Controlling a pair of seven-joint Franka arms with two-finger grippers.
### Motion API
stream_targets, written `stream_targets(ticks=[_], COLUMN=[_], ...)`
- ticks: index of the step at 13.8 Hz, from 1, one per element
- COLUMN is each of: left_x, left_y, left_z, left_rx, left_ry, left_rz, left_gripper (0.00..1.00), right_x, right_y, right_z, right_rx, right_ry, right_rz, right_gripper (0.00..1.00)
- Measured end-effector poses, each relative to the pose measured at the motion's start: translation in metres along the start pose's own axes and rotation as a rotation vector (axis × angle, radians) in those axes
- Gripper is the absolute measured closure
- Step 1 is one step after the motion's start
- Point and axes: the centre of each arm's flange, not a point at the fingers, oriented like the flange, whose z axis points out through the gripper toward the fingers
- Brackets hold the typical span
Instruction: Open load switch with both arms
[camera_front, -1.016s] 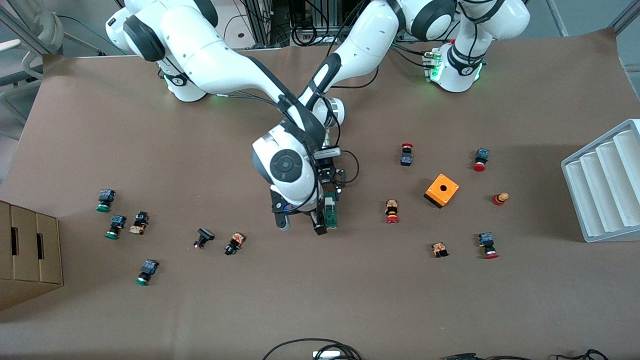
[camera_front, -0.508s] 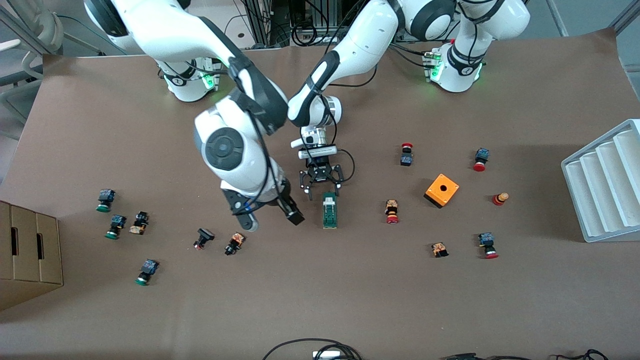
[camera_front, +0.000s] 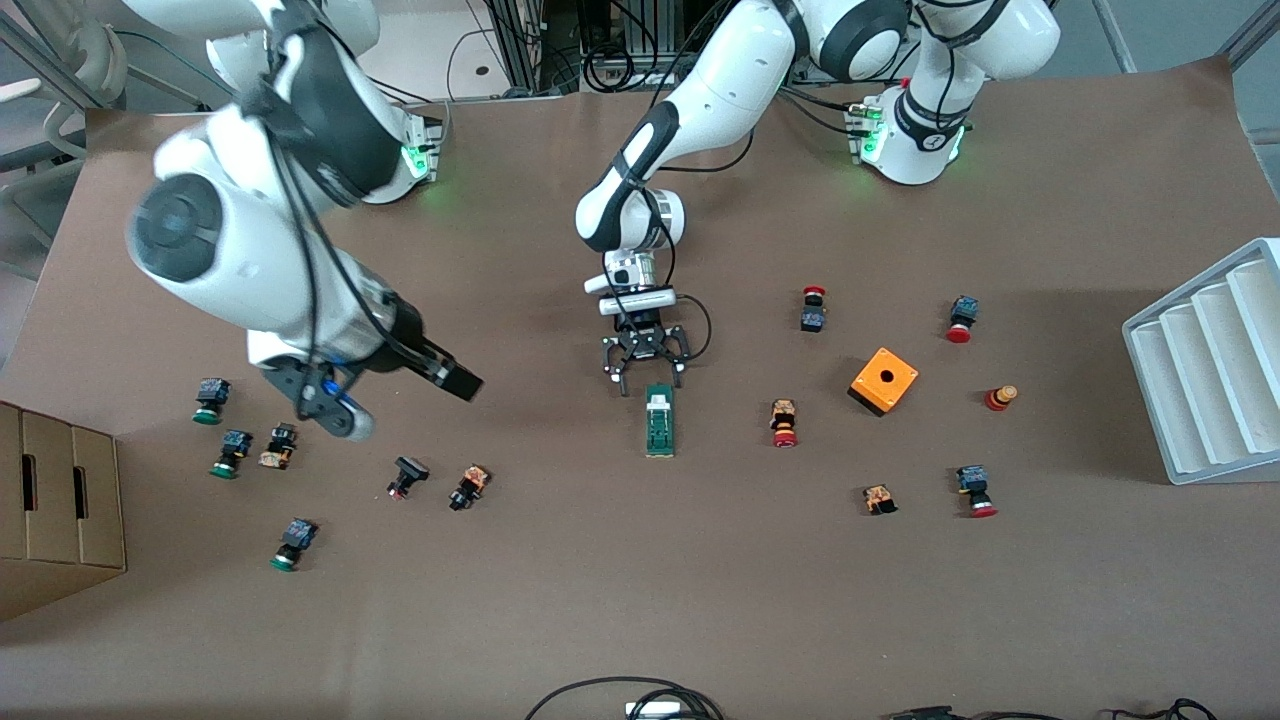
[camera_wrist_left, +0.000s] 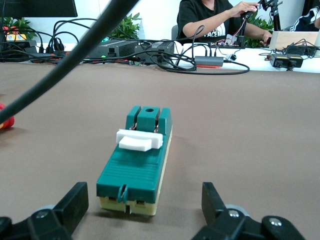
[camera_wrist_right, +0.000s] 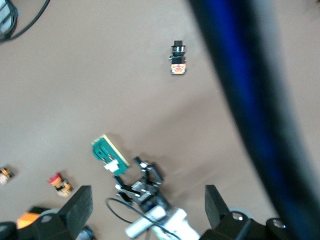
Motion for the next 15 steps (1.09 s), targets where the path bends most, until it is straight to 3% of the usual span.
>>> stream_targets(ticks=[5,15], left_x=[0.004,0.054], left_y=[0.001,0.017], left_z=[-0.001,-0.019], left_rx=[0.006,0.015], left_ry=[-0.001,-0.009], left_rz=[-0.011,-0.102], left_gripper=[0.0,0.0], right_x=[0.008,0.052], right_y=[0.079,0.169], right_z=[-0.048,-0.091], right_rx=[-0.034,-0.088], right_ry=[0.022,0.083], right_rz=[-0.262,-0.591], right_gripper=[0.0,0.0])
